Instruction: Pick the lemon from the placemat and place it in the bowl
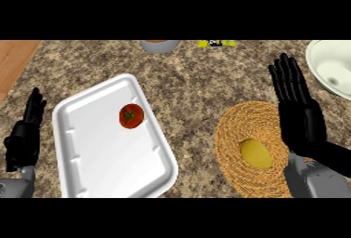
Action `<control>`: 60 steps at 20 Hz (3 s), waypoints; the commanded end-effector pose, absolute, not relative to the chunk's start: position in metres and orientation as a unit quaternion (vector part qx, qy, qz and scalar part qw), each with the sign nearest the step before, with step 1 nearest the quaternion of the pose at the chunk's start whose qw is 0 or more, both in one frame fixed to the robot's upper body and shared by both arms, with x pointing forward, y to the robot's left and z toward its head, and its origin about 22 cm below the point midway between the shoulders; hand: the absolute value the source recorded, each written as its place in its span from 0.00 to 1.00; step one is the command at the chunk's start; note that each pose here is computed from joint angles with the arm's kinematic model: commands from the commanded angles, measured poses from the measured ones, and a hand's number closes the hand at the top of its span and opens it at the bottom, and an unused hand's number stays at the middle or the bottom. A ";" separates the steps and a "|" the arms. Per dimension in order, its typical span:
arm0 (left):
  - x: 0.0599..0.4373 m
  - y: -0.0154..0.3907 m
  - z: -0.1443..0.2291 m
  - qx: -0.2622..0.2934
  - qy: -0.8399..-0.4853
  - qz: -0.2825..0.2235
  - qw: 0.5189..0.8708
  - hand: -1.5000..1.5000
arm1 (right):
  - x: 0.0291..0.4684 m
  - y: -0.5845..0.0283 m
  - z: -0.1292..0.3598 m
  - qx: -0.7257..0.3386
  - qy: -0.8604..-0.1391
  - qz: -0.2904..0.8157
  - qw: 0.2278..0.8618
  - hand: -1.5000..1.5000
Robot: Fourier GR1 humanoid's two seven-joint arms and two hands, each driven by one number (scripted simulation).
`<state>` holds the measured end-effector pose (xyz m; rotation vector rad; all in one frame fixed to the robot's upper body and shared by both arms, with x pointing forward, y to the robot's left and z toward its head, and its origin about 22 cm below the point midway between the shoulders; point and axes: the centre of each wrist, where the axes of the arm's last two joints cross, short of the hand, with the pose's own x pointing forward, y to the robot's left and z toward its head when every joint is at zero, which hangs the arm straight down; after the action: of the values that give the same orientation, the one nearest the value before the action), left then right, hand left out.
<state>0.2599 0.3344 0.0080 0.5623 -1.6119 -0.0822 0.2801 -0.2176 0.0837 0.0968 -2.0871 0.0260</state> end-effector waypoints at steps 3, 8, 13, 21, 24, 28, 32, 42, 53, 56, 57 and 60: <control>0.269 0.288 0.027 0.120 -0.733 -0.107 0.661 0.50 | 0.278 -0.238 0.088 0.056 -0.832 0.071 0.547 1.00; 0.266 0.225 0.018 -0.038 -0.722 -0.146 0.675 0.50 | 0.272 -0.298 0.073 -0.137 -0.758 0.264 0.581 1.00; 0.269 0.206 0.035 -0.081 -0.703 -0.171 0.686 0.50 | 0.268 -0.286 0.043 -0.035 -0.762 0.226 0.606 0.00; 0.270 0.203 0.040 -0.082 -0.711 -0.171 0.677 0.50 | 0.298 -0.280 0.112 -0.178 -0.663 0.466 0.557 0.00; 0.272 0.195 0.036 -0.086 -0.706 -0.173 0.682 0.50 | 0.293 -0.269 0.125 -0.218 -0.581 0.555 0.554 0.00; 0.271 0.198 0.039 -0.080 -0.708 -0.175 0.679 0.50 | 0.289 -0.267 0.140 -0.186 -0.446 0.662 0.574 0.00; 0.264 0.203 0.035 -0.082 -0.705 -0.170 0.683 0.50 | 0.298 -0.238 0.168 -0.163 -0.393 0.690 0.586 0.00; 0.249 0.205 0.029 -0.071 -0.710 -0.170 0.680 0.50 | 0.294 -0.173 0.161 -0.155 -0.312 0.710 0.612 0.00; 0.267 0.209 0.030 -0.078 -0.710 -0.170 0.678 0.50 | 0.254 -0.181 0.151 -0.190 -0.367 0.697 0.586 0.00; 0.246 0.211 0.022 -0.071 -0.708 -0.174 0.681 0.50 | 0.249 -0.186 0.142 -0.207 -0.378 0.689 0.583 0.00; 0.273 0.195 0.031 -0.070 -0.706 -0.174 0.683 0.50 | 0.264 -0.180 0.140 -0.203 -0.387 0.687 0.581 0.00; 0.263 0.206 0.036 -0.085 -0.713 -0.161 0.678 0.50 | 0.248 -0.178 0.127 -0.239 -0.397 0.685 0.562 0.00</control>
<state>0.2629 0.2042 0.0315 -0.1717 -1.5876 -0.3752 0.2568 -0.1832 0.1380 -0.4806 -0.9018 1.6159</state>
